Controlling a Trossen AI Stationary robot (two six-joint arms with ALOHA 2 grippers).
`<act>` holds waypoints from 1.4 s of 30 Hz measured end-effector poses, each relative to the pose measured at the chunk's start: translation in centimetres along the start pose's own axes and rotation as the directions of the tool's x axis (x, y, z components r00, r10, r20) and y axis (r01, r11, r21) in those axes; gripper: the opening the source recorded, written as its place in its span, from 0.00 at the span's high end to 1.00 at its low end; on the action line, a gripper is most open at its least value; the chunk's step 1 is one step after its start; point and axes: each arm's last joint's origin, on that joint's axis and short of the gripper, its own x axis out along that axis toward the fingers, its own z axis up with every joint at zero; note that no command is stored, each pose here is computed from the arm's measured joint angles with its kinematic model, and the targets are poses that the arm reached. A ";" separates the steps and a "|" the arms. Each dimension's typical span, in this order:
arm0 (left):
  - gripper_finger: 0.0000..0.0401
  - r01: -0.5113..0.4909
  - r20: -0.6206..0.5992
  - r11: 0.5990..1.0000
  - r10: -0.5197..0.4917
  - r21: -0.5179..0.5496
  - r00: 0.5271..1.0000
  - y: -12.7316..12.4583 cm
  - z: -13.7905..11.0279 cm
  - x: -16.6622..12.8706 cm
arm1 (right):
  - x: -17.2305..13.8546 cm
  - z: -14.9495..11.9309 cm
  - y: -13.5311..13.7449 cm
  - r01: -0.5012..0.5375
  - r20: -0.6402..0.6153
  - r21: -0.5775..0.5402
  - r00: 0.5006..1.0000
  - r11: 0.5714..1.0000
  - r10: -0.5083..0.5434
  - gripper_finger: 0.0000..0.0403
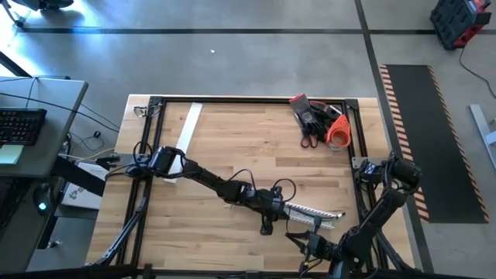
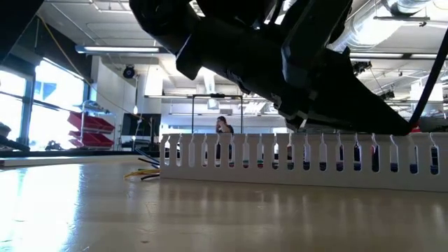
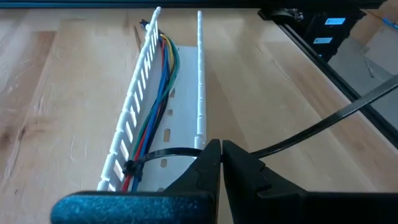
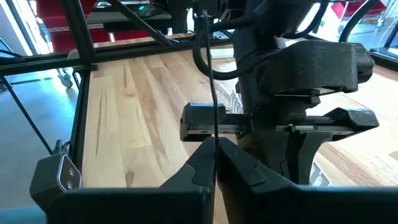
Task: Ziptie cables
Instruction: Put the colored ziptied cable into the white cable duct
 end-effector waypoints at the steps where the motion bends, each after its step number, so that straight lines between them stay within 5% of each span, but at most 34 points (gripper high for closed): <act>1: 1.00 -0.001 0.001 1.000 0.001 0.000 1.000 0.0 0.0 0.0 | 0.0 0.0 0.0 0.000 0.000 0.000 1.000 1.000 0.000 1.00; 9: 1.00 -0.027 -0.036 0.997 0.024 -0.070 0.999 1.2 -0.2 -0.1 | 0.0 0.0 0.0 -0.004 -0.006 0.003 1.000 1.000 0.004 1.00; 21: 1.00 -0.045 -0.045 0.984 0.038 -0.174 0.998 2.6 -0.2 -0.2 | -0.1 -0.5 0.3 -0.109 -0.188 0.063 0.975 0.992 0.119 1.00; 42: 1.00 0.008 0.075 0.975 0.008 -0.221 0.997 3.9 1.0 -0.4 | -0.1 -0.5 0.4 -0.118 -0.194 0.059 0.973 0.991 0.127 1.00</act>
